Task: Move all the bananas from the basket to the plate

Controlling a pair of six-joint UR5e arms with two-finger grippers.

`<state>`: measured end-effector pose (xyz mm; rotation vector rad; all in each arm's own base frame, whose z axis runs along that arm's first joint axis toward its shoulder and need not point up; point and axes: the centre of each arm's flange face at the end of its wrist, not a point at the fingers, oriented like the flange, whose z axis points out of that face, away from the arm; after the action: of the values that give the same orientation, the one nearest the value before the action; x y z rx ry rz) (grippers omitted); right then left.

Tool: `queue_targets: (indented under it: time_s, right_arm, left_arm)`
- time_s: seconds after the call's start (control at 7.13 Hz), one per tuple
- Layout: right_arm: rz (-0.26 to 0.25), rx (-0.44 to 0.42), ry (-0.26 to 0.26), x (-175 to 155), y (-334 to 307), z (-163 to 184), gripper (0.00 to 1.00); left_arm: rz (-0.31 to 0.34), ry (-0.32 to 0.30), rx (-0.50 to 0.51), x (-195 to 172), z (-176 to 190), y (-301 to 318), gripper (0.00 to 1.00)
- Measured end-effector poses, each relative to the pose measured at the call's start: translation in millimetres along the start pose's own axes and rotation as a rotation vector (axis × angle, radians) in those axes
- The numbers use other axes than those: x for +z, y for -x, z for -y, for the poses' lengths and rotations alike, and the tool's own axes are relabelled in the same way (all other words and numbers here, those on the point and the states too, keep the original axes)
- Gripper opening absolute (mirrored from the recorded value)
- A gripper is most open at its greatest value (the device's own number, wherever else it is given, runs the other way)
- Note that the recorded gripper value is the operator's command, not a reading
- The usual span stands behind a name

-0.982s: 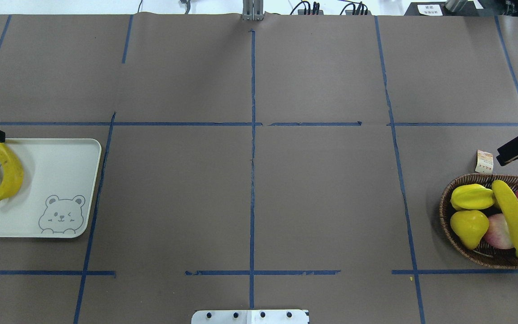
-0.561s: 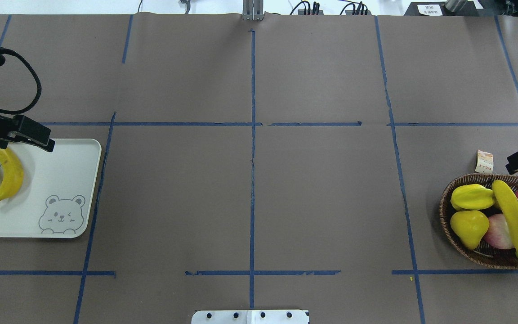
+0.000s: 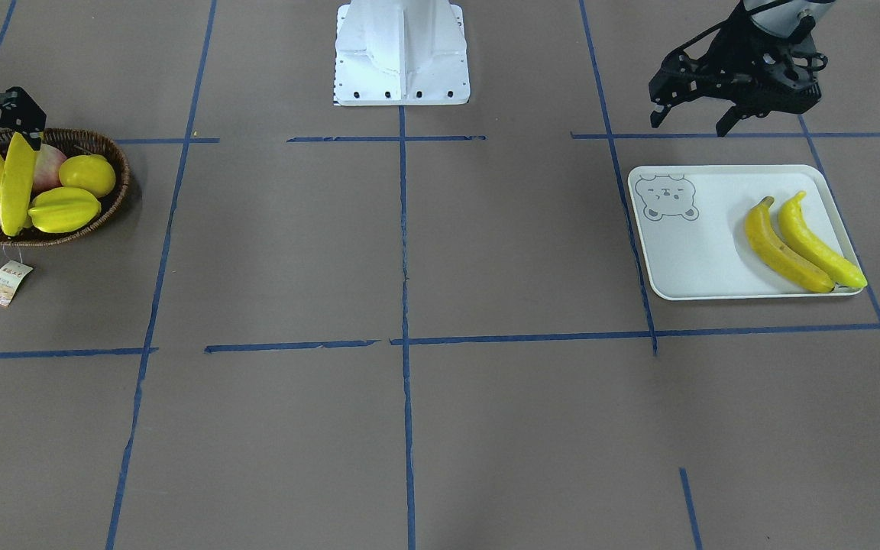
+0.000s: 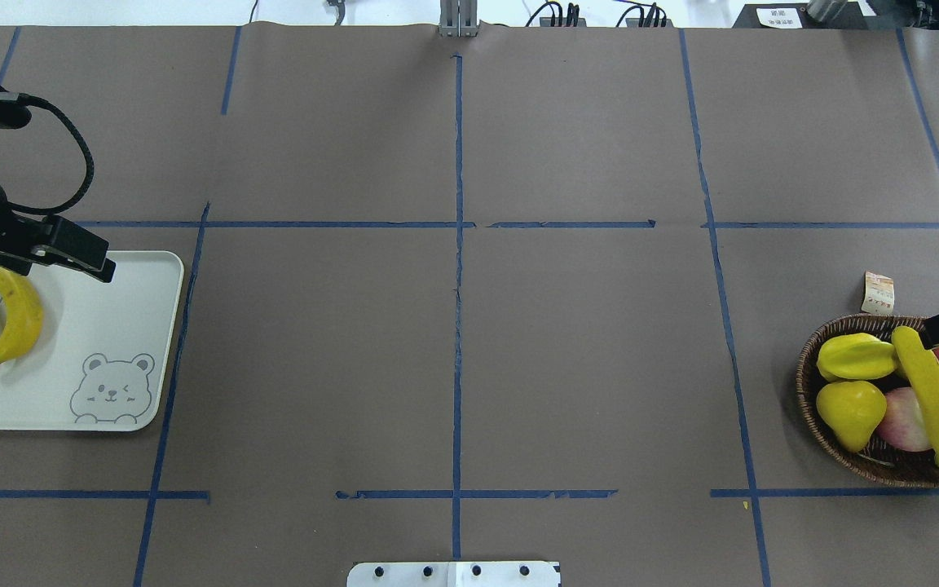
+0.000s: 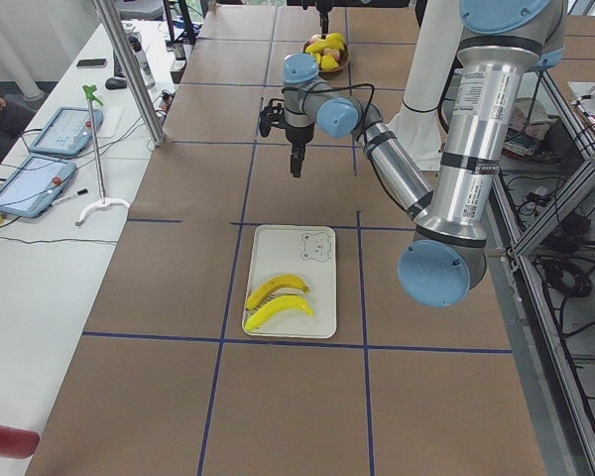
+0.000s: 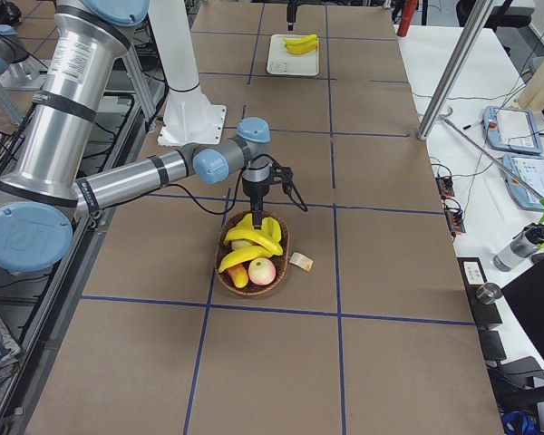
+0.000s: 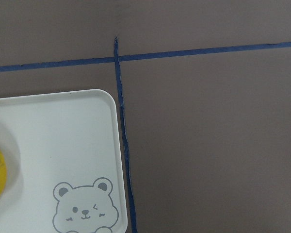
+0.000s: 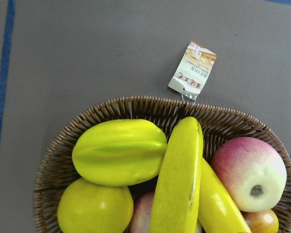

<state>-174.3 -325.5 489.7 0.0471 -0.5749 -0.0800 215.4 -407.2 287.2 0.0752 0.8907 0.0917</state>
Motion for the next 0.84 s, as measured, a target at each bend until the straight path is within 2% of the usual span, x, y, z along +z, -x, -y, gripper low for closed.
queue_targets:
  time_s: [0.42, 0.84]
  right_arm:
    - [-0.103, -0.039, 0.018, 34.5, 11.6, -22.5, 0.97]
    - [-0.139, -0.072, 0.053, 56.0, 15.1, -32.8, 0.77]
  left_arm:
    - [0.000, 0.009, -0.003, 4.2, -0.9, -2.9, 1.00]
    - [0.018, 0.006, 0.006, 11.4, -2.6, -6.5, 1.00]
